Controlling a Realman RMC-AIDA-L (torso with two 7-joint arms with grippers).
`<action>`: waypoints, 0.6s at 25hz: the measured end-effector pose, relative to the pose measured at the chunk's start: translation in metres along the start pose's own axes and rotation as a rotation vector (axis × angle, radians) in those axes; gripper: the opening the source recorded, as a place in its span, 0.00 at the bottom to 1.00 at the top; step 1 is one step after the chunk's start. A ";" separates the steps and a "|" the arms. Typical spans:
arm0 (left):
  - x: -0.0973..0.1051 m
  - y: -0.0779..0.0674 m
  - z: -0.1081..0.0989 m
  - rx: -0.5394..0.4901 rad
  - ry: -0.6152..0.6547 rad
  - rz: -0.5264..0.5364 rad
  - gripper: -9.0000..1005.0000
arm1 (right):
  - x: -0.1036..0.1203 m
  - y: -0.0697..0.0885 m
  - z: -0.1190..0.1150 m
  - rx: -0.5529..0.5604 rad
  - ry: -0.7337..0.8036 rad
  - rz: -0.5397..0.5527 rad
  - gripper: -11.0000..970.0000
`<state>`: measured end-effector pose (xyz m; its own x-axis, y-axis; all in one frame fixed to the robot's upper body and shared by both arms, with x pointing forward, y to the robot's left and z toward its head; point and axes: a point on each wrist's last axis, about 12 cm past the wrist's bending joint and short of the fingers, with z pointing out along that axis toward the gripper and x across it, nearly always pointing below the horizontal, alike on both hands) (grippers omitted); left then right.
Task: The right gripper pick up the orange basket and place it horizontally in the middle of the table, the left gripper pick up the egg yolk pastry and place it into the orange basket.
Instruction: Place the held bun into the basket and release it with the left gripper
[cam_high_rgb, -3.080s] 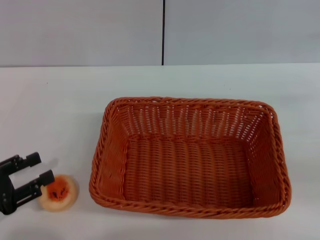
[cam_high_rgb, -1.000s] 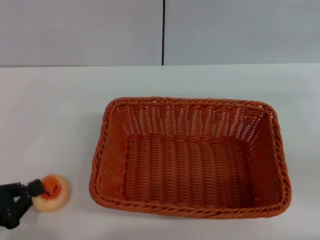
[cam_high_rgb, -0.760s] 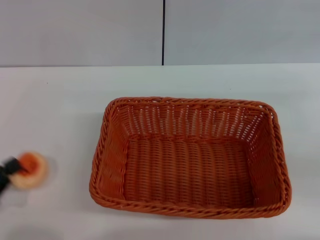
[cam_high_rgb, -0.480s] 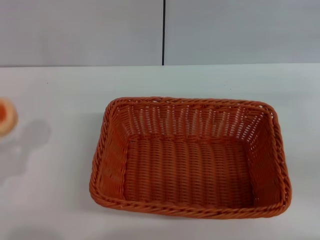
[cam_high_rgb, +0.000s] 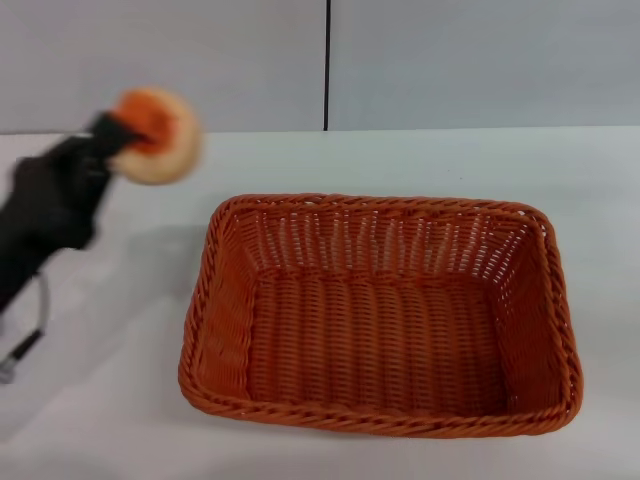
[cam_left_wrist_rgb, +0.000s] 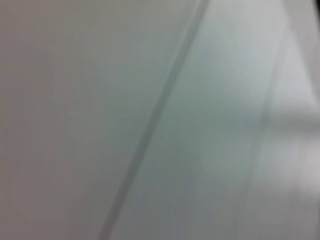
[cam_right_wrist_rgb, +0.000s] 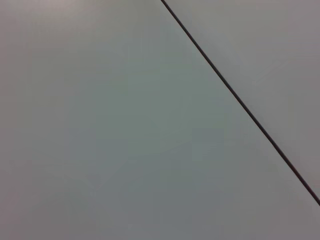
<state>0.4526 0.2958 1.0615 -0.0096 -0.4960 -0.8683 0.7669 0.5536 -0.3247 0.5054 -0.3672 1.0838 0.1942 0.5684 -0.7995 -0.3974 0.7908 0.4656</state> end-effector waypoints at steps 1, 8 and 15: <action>0.007 -0.003 0.013 0.057 0.030 -0.009 0.04 | 0.001 -0.001 -0.001 0.006 0.003 0.003 0.52; 0.024 -0.007 0.037 0.160 0.156 -0.002 0.04 | 0.002 -0.003 0.002 0.020 0.020 0.003 0.52; 0.031 -0.006 0.041 0.095 0.149 -0.024 0.11 | 0.006 -0.005 0.008 0.047 0.037 0.014 0.52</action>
<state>0.4738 0.2499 1.0515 -0.1176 -0.3999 -0.9090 0.8225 0.4737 -0.3148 0.5158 -0.3661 1.0794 0.1552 0.5715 -0.8058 -0.3572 0.7930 0.4936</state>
